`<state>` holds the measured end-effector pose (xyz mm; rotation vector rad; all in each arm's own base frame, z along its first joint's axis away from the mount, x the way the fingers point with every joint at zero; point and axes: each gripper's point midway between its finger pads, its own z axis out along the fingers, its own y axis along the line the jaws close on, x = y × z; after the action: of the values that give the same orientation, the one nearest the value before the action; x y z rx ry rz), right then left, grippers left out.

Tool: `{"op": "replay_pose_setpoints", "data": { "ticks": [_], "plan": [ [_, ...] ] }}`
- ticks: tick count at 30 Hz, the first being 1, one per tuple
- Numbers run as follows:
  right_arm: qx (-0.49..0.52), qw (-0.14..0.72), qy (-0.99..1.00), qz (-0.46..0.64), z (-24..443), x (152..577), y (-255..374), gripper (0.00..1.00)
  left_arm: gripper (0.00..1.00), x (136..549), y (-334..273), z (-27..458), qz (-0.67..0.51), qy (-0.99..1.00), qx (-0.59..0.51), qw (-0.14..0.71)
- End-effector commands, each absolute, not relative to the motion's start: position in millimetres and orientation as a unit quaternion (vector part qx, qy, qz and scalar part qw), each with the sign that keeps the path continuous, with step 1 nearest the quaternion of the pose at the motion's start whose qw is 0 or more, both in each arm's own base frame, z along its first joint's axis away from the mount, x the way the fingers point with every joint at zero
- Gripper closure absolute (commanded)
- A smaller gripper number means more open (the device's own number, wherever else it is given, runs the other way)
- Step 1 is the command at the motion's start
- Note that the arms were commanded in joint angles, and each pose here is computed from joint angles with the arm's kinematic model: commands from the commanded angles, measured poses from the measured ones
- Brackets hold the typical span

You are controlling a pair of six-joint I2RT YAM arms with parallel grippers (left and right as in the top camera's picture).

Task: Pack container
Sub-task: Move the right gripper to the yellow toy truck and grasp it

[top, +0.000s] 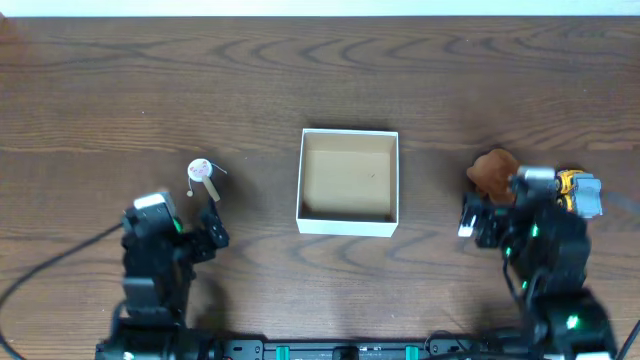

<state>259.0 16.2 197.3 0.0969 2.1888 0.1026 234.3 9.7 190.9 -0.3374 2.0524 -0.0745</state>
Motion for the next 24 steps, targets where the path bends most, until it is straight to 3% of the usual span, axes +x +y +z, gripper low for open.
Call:
{"op": "replay_pose_setpoints", "data": {
  "ticks": [1,8,15,24],
  "plan": [
    [0.059,0.420,0.905,0.026,219.6,279.3,3.8,0.01,0.02,238.4,9.4,215.7,-0.029,0.867,-0.146,0.476],
    [0.160,0.264,0.951,-0.016,212.9,291.6,-56.9,0.01,0.02,237.5,9.3,217.5,-0.010,0.908,-0.145,0.394],
    [0.252,0.245,0.934,-0.062,212.8,295.2,-152.8,0.01,0.02,236.3,9.3,212.6,-0.008,0.913,-0.145,0.382],
    [0.204,0.188,0.960,-0.033,154.7,300.7,-197.5,0.01,0.02,238.2,9.5,214.4,-0.008,0.910,-0.146,0.387]
  ]
}}
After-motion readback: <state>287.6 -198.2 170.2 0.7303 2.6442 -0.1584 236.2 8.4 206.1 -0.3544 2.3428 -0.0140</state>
